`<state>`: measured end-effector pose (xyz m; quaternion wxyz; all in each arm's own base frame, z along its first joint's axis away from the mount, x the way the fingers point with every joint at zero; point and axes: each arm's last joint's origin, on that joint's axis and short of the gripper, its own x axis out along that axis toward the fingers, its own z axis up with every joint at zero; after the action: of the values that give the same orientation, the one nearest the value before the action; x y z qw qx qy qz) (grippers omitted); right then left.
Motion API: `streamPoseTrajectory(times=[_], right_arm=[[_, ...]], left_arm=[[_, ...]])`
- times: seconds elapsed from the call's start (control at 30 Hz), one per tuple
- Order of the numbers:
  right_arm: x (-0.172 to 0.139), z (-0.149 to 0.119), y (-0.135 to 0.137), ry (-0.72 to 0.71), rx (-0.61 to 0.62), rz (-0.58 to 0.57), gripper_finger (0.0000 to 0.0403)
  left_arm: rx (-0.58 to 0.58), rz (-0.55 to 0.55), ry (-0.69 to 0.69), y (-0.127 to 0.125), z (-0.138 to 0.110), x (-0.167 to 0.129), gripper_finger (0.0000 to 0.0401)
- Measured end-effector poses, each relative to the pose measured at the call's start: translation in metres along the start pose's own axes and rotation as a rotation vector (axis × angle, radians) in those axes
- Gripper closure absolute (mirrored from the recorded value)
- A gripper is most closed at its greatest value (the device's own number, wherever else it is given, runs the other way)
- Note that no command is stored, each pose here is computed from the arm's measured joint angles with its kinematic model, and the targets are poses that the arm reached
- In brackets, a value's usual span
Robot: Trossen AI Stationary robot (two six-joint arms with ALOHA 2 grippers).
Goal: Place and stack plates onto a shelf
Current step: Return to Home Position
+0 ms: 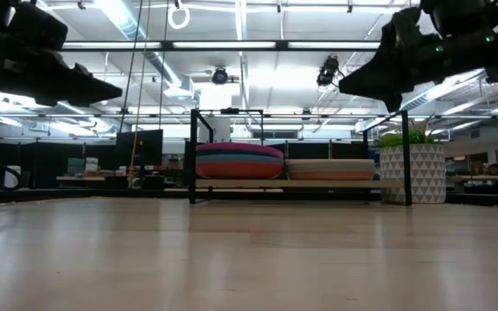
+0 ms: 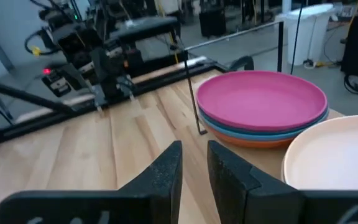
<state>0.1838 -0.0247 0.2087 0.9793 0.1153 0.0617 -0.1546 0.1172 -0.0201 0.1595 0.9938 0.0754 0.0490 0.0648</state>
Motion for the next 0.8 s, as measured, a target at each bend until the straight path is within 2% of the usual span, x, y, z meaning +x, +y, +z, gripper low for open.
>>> streamPoseTrajectory(times=[0.33,0.67,0.8], right_arm=[[-0.012,-0.030,-0.007,-0.103,0.093,0.050,0.0321],[-0.015,-0.033,-0.006,-0.128,0.100,0.043,0.0321],[-0.015,-0.033,-0.006,-0.128,0.097,0.043,0.0321]], left_arm=[[0.008,0.003,-0.057,0.003,0.005,-0.007,0.0259],[-0.038,-0.068,-0.128,0.006,0.007,-0.019,0.0259],[-0.005,-0.089,-0.186,0.007,0.011,-0.024,0.0259]])
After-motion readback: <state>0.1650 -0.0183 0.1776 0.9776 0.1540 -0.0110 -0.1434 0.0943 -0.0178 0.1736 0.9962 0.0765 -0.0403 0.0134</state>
